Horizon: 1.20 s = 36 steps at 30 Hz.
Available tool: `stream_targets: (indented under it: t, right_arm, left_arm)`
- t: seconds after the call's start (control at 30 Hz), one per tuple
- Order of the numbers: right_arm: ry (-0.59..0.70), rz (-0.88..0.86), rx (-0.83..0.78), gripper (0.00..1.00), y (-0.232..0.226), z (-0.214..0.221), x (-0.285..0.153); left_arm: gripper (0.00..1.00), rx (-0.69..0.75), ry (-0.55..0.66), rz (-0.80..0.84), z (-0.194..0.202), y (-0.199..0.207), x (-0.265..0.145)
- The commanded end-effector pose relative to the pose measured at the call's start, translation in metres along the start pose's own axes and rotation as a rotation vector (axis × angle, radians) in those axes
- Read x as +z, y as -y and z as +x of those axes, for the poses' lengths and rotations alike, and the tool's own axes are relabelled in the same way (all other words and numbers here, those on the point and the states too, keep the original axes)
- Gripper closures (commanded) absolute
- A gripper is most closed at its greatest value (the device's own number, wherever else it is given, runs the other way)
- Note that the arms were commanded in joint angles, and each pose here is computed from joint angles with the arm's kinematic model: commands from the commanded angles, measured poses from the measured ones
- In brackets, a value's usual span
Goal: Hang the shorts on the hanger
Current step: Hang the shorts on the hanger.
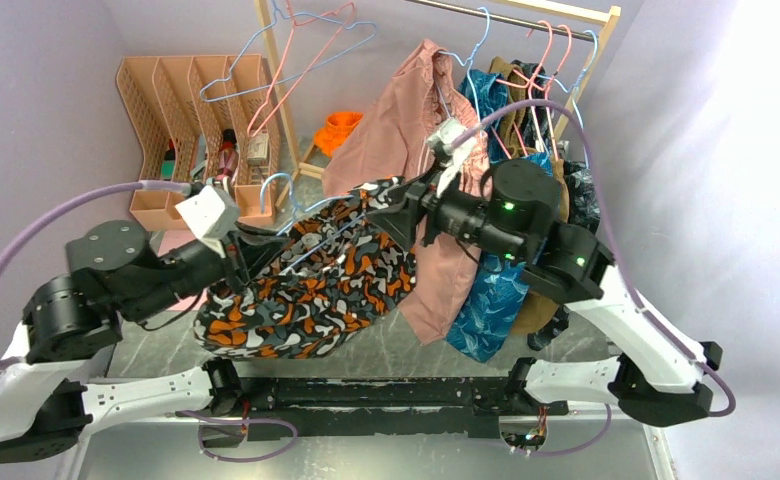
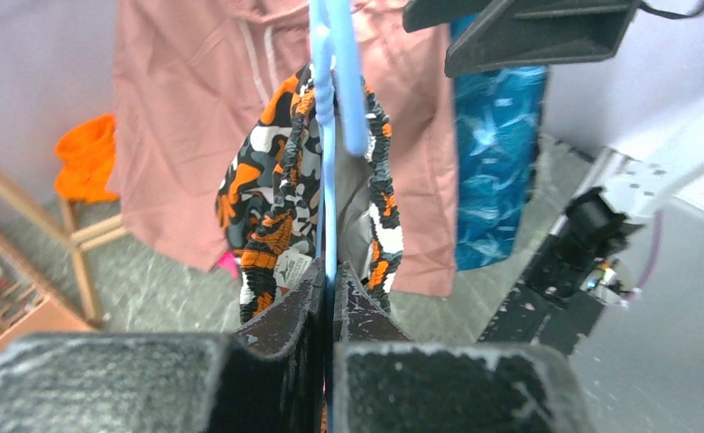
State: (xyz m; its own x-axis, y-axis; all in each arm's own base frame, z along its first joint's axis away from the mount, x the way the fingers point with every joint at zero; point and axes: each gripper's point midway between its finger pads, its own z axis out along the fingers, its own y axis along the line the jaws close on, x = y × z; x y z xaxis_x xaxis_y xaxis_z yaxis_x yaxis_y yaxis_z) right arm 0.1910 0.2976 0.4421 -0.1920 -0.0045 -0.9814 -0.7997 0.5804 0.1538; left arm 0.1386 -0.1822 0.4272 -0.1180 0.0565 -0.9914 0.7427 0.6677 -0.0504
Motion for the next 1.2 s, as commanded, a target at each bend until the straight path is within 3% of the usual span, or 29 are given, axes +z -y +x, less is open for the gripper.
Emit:
stream_targets:
  t: [0.0, 0.17, 0.37, 0.63, 0.83, 1.07, 1.1, 1.17]
  right_arm:
    - [0.139, -0.362, -0.229, 0.42, -0.058, -0.043, -0.038]
    - [0.121, -0.539, -0.357, 0.42, -0.084, -0.047, -0.049]
    - [0.078, -0.684, -0.356, 0.42, -0.105, -0.035, -0.047]
    - [0.010, -0.716, -0.329, 0.45, -0.108, -0.007, -0.036]
    - [-0.016, -0.712, -0.291, 0.61, -0.109, -0.002, -0.027]
    - [-0.041, -0.722, -0.255, 1.00, -0.113, 0.000, -0.020]
    - [-0.037, -0.708, -0.254, 1.00, -0.111, -0.001, -0.019]
    - [-0.021, -0.679, -0.259, 1.00, -0.108, -0.005, -0.019]
  left_arm:
    - [0.93, 0.057, 0.070, 0.262, -0.029, 0.040, -0.022]
    - [0.93, 0.099, 0.082, 0.403, -0.035, 0.063, -0.027]
    - [0.93, 0.117, 0.070, 0.444, -0.037, 0.073, -0.019]
    - [0.93, 0.144, 0.072, 0.478, -0.042, 0.081, -0.009]
    - [0.93, 0.159, 0.058, 0.501, -0.040, 0.086, -0.002]
    - [0.93, 0.160, 0.069, 0.483, -0.045, 0.084, 0.002]
    - [0.91, 0.158, 0.071, 0.467, -0.047, 0.081, 0.002]
    - [0.59, 0.156, 0.080, 0.446, -0.054, 0.077, -0.003]
